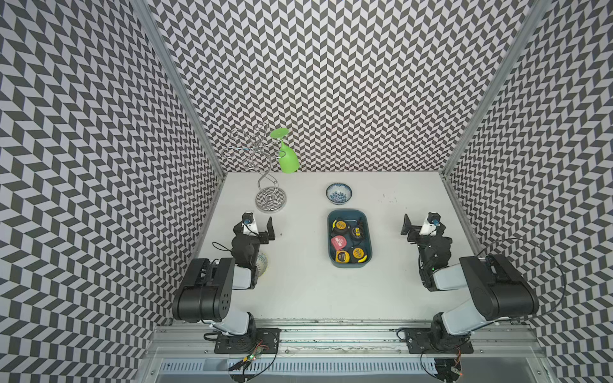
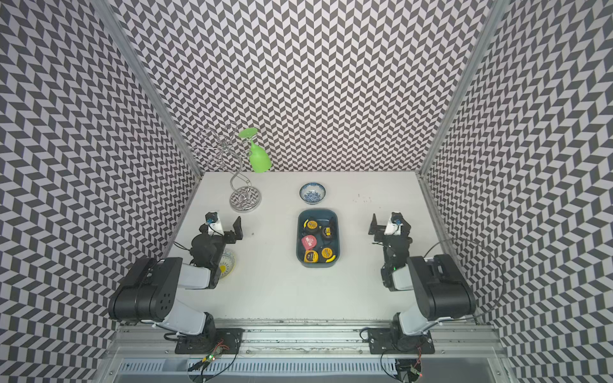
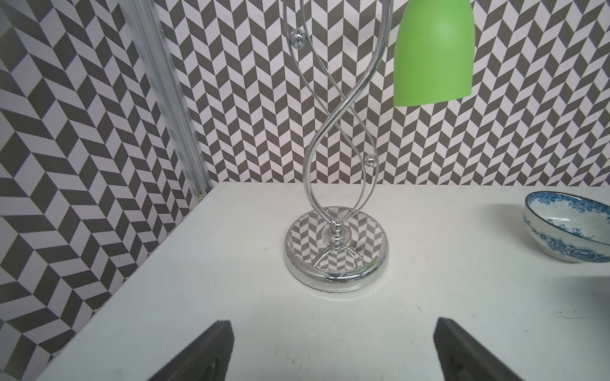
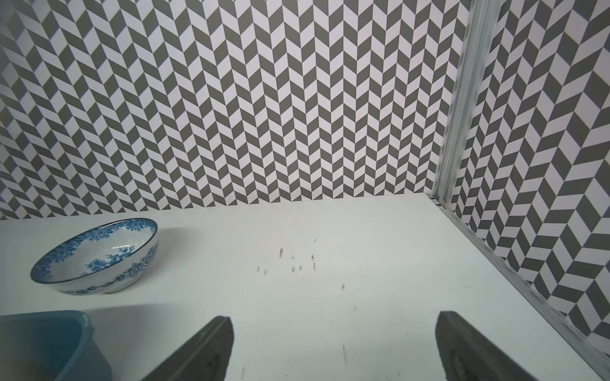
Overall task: Take the tape measure out of the storage box
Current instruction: Move the storage box to the center of the board.
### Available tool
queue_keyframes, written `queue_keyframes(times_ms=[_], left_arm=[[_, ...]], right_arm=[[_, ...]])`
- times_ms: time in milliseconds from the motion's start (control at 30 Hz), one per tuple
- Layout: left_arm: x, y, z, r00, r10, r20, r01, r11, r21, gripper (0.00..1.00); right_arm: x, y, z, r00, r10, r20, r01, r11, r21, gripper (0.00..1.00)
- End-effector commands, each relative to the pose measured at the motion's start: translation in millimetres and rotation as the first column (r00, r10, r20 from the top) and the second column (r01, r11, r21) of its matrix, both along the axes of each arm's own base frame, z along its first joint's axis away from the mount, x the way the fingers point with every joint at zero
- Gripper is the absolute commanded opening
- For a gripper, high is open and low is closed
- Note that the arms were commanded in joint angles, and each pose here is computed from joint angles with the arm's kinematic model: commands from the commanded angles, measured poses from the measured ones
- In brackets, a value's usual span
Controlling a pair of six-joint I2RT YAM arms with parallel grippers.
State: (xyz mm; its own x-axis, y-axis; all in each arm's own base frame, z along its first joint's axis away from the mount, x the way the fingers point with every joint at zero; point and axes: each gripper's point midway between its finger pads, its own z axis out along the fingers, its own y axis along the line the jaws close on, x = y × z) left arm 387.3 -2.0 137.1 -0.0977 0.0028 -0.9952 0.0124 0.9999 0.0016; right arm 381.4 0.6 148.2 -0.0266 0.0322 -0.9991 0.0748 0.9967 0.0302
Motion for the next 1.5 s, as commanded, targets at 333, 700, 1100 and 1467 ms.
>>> queue_keyframes(times_ms=[333,700,1100,1467], left_arm=[[4,-2,3,1.0,-0.008,0.004,0.008,1.0,0.006,1.0],[32,-9,19,0.993,0.009,-0.118,-0.006,1.0,0.026,1.0],[17,-115,45,0.919,-0.21,-0.333,0.154,0.97,-0.187,1.0],[-9,-237,1,0.641,-0.455,-0.618,0.231,0.882,-0.411,0.96]], right_arm=[[0,0,8,0.999,0.004,0.04,-0.004,1.0,0.001,1.0],[17,-3,17,0.996,-0.066,-0.066,0.066,0.998,-0.004,1.0],[51,59,20,0.906,0.028,-0.423,0.037,0.989,0.144,1.0],[7,105,16,0.83,0.192,-0.523,-0.097,0.974,0.204,1.0]])
